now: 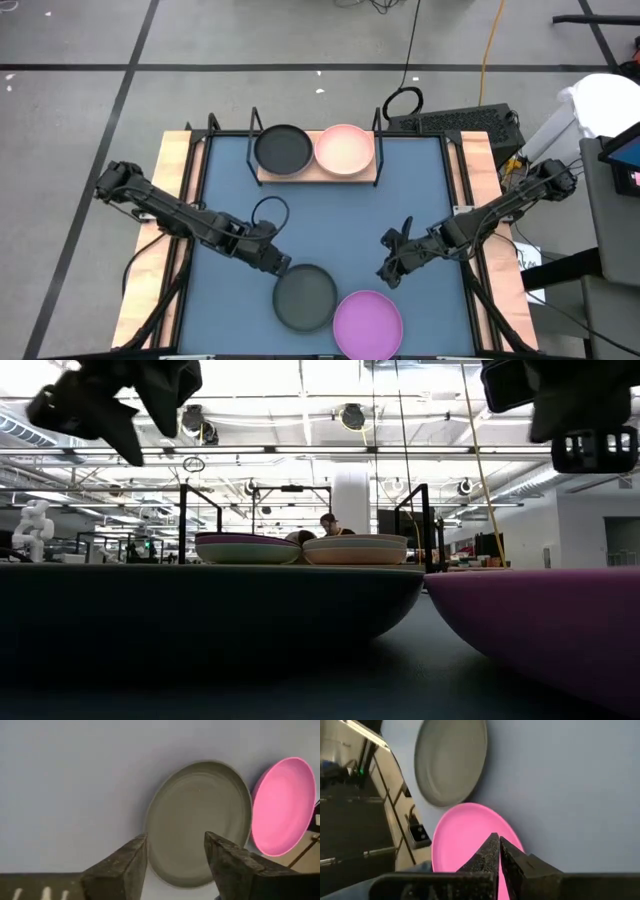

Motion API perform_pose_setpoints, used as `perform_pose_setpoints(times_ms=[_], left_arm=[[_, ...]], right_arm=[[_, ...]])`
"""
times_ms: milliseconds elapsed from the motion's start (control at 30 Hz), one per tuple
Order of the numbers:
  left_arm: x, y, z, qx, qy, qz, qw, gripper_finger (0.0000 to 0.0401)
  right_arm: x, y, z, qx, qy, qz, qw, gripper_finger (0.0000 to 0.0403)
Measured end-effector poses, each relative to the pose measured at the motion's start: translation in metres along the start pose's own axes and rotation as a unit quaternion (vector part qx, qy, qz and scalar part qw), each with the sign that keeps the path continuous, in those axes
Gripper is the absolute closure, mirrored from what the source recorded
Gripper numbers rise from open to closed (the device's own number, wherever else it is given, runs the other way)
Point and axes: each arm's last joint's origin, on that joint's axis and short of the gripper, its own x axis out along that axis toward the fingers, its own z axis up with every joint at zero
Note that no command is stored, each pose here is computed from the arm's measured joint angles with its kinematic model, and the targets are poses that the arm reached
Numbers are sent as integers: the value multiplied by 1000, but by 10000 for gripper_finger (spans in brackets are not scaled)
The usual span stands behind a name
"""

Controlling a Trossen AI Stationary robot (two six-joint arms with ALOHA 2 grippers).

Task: Place and stack plates onto a shelf
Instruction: Stack the black plate on top of the black plate

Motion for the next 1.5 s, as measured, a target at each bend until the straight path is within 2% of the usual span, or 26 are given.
perform_pose_setpoints(times_ms=[200, 367, 533, 633, 800, 1000, 1100, 1300, 1500], left_arm=[[-1, -2, -7, -11, -4, -8, 1000, 192], [13, -1, -12, -10, -2, 22, 1000, 192], [29, 1, -16, -24, 20, 57, 998, 192], [34, 1, -15, -29, 33, 60, 997, 188], [42, 2, -16, -34, 33, 75, 996, 150], [61, 3, -15, -48, 31, 100, 993, 95], [69, 4, -15, -41, 31, 110, 993, 78], [88, -2, -12, -9, 32, 89, 995, 75], [104, 4, -12, 22, 50, 115, 992, 79]], right_arm=[[0, 0, -3, -14, 36, 5, 999, 403], [0, 0, -3, -22, 41, 7, 999, 397], [-1, 5, -9, -8, 110, 41, 993, 382], [-1, 8, -16, -20, 115, 51, 992, 371], [-1, 6, -21, -47, 85, 29, 995, 358], [-1, 5, -22, -64, 85, 26, 994, 350], [-1, 5, -22, -64, 85, 27, 994, 350], [-1, 5, -22, -65, 87, 28, 994, 350], [-2, 6, -23, -76, 109, 38, 990, 350]])
